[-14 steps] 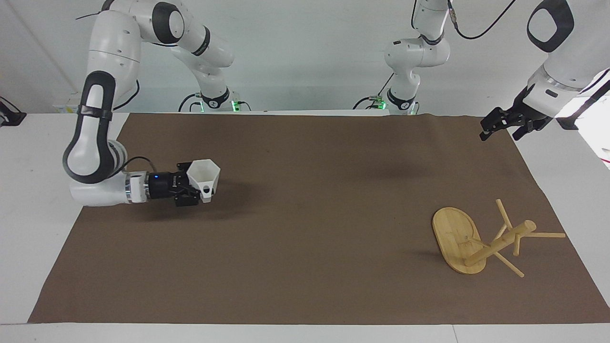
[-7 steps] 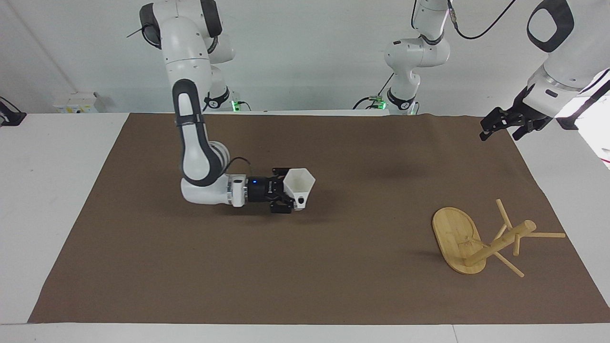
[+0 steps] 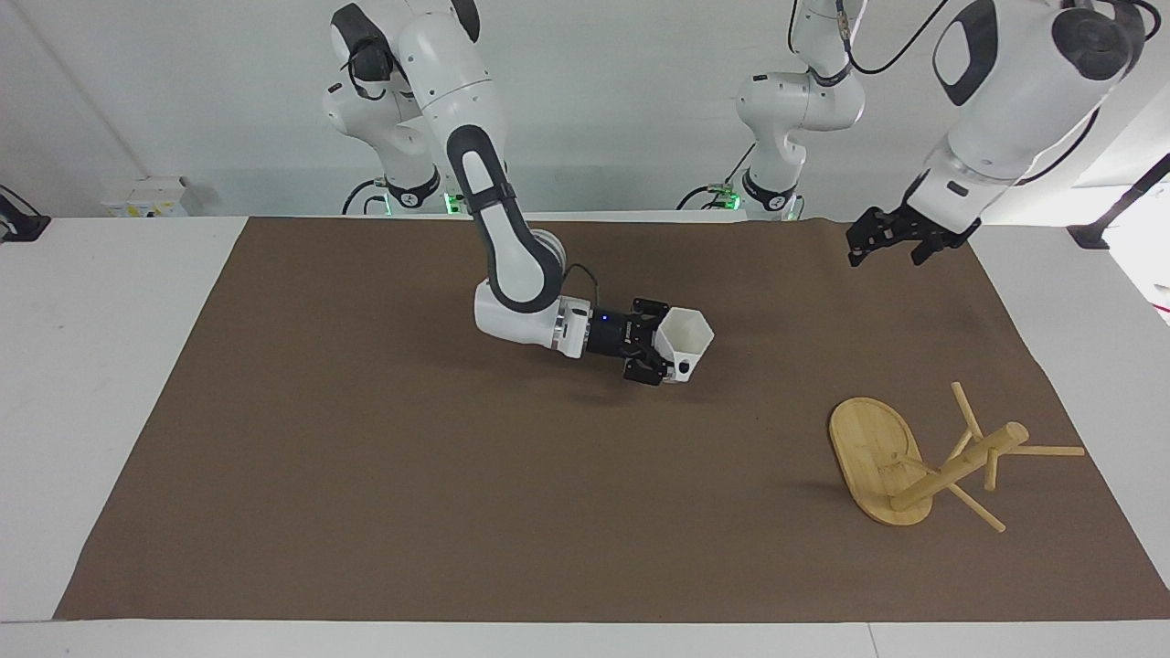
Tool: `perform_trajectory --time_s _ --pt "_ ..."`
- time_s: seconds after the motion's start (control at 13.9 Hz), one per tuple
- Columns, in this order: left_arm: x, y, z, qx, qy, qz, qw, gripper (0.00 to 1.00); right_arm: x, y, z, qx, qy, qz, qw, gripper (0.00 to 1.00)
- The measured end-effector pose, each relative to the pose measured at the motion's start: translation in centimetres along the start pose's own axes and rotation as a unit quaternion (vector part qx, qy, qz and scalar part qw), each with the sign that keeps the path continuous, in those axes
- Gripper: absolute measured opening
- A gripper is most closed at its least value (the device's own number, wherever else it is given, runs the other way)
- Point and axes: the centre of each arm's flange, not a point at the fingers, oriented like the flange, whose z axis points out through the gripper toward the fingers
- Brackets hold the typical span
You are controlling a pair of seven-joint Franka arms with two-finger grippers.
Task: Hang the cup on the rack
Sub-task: 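Pass the cup to the left gripper while the right gripper opens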
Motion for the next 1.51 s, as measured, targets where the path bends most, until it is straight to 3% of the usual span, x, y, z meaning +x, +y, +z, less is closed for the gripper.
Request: perform_trajectory --time_s 0.29,0.57,1.15,1.51 --pt "-3.0 7.5 5.3 -0.004 0.026 -0.062 0.998 1.00 0.0 -0.4 0.4 -0.008 0.003 -0.012 1.000 0.81" --pt "-4.0 12.2 8.1 -0.018 0.051 -0.090 0.994 1.00 -0.1 -0.3 0.2 -0.010 0.001 -0.015 1.000 0.81" --pt "-1.4 15.3 13.1 -0.031 0.066 -0.129 0.989 0.96 -0.2 -0.2 0.2 -0.012 -0.002 -0.015 1.000 0.81" --pt "-1.3 16.3 14.1 -0.043 0.059 -0.144 0.987 0.31 -0.4 -0.4 0.3 -0.012 -0.006 -0.014 1.000 0.81"
